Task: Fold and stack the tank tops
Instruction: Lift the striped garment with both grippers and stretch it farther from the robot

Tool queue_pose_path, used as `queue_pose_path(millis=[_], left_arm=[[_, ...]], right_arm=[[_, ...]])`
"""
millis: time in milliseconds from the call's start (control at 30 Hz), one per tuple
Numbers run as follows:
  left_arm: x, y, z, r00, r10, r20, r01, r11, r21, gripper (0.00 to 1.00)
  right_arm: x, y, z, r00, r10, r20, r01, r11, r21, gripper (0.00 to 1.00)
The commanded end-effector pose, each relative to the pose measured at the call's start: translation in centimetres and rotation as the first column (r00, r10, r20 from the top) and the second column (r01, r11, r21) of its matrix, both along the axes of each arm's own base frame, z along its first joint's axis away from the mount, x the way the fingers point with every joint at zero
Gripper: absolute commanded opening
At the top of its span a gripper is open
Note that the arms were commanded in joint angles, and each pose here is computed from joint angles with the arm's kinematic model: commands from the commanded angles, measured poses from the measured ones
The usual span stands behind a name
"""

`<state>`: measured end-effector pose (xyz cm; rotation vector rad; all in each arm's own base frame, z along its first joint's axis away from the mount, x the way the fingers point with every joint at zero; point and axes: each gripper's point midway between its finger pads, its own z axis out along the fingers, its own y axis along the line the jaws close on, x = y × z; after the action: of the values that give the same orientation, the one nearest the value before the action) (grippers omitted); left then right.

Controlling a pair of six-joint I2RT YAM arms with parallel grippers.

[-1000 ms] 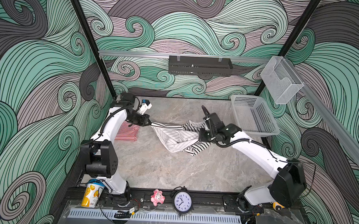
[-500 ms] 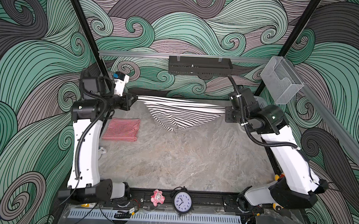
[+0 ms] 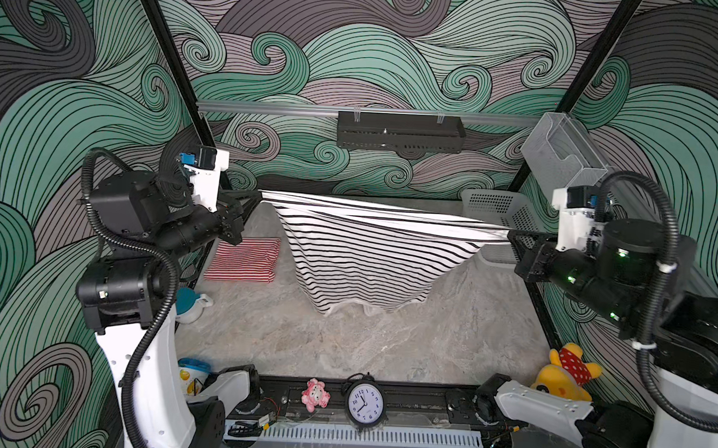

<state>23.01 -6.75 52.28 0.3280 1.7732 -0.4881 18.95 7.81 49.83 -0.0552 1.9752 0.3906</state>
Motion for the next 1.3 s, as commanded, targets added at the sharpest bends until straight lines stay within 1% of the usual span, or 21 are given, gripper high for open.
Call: queue_pose_path(millis=[0,67,133,200,233,300,333,433,500,567,633,733,800,833,867,933,1033,1100,1200,1267], left_arm=[[1.0,1.5,1.0,0.997,0.081,0.0,-0.081,0.996,-0.03,0.0],[2.7,1.5,1.0,0.998,0.067,-0.018,-0.068,0.996,-0.057,0.0],[5.1,1.9,0.4,0.997,0.054,-0.055,-0.059,0.994,-0.087,0.0],[8.3,2.3,-0.7,0.994,0.041,-0.101,-0.053,0.991,-0.119,0.0],[9.7,2.5,-1.3,0.992,0.033,-0.122,-0.049,0.99,-0.133,0.0],[13.5,3.0,-3.3,0.984,0.017,-0.176,-0.044,0.988,-0.147,0.0],[14.9,3.2,-4.1,0.981,0.016,-0.195,-0.046,0.988,-0.149,0.0],[19.4,3.9,-6.7,0.97,0.029,-0.24,-0.061,0.99,-0.128,0.0],[22.5,4.5,-8.1,0.965,0.049,-0.258,-0.079,0.991,-0.106,0.0],[25.2,5.0,-8.9,0.963,0.064,-0.263,-0.089,0.993,-0.082,0.0],[27.2,5.4,-8.7,0.966,0.083,-0.245,-0.098,0.994,-0.052,0.0],[28.2,6.1,-6.7,0.975,0.115,-0.19,-0.126,0.991,-0.051,0.0],[27.6,6.1,-4.6,0.983,0.123,-0.134,-0.132,0.99,-0.058,0.0],[27.3,6.0,-4.2,0.985,0.121,-0.123,-0.129,0.99,-0.061,0.0],[27.0,5.9,-4.0,0.986,0.119,-0.12,-0.128,0.99,-0.065,0.0],[26.7,5.8,-5.2,0.983,0.116,-0.139,-0.126,0.99,-0.069,0.0],[26.3,6.0,-9.3,0.974,0.128,-0.185,-0.141,0.988,-0.056,0.0],[26.0,6.0,-13.6,0.96,0.13,-0.248,-0.147,0.988,-0.052,0.0],[25.5,5.8,-20.6,0.922,0.107,-0.372,-0.129,0.991,-0.036,0.0],[24.6,5.2,-25.1,0.89,0.061,-0.452,-0.089,0.995,-0.041,0.0]], right_arm=[[0.7,-1.3,-0.5,0.996,-0.085,-0.02,0.084,0.996,-0.039,0.0],[2.0,-1.5,-0.6,0.992,-0.128,-0.017,0.126,0.988,-0.092,0.0],[3.9,-1.1,-1.0,0.987,-0.155,-0.029,0.15,0.979,-0.142,0.0],[6.7,-0.1,-1.7,0.985,-0.161,-0.058,0.149,0.973,-0.175,0.0],[8.1,0.3,-2.1,0.985,-0.155,-0.075,0.14,0.975,-0.173,0.0],[11.4,1.1,-2.9,0.984,-0.139,-0.114,0.122,0.982,-0.146,0.0],[13.0,1.4,-3.5,0.982,-0.132,-0.137,0.114,0.984,-0.134,0.0],[18.1,2.5,-5.0,0.977,-0.099,-0.189,0.083,0.992,-0.093,0.0],[21.6,3.7,-5.6,0.977,-0.052,-0.205,0.042,0.998,-0.05,0.0],[24.7,4.0,-6.0,0.979,-0.036,-0.203,0.034,0.999,-0.012,0.0],[26.8,4.1,-5.7,0.982,0.002,-0.187,0.011,0.998,0.066,0.0],[28.4,3.4,-4.2,0.989,0.045,-0.141,-0.018,0.982,0.187,0.0],[28.2,2.8,-2.7,0.993,0.062,-0.101,-0.037,0.972,0.234,0.0],[28.1,2.5,-2.3,0.994,0.061,-0.091,-0.037,0.968,0.247,0.0],[28.0,2.2,-1.7,0.995,0.064,-0.07,-0.044,0.964,0.264,0.0],[27.8,2.1,-1.6,0.995,0.08,-0.064,-0.058,0.955,0.291,0.0],[28.3,2.4,-4.1,0.986,0.103,-0.131,-0.06,0.953,0.296,0.0],[28.8,2.6,-7.7,0.97,0.111,-0.217,-0.044,0.956,0.291,0.0],[28.7,2.7,-12.6,0.954,0.103,-0.281,-0.012,0.952,0.307,0.0],[28.0,2.7,-16.1,0.941,0.1,-0.323,0.009,0.947,0.321,0.0]])
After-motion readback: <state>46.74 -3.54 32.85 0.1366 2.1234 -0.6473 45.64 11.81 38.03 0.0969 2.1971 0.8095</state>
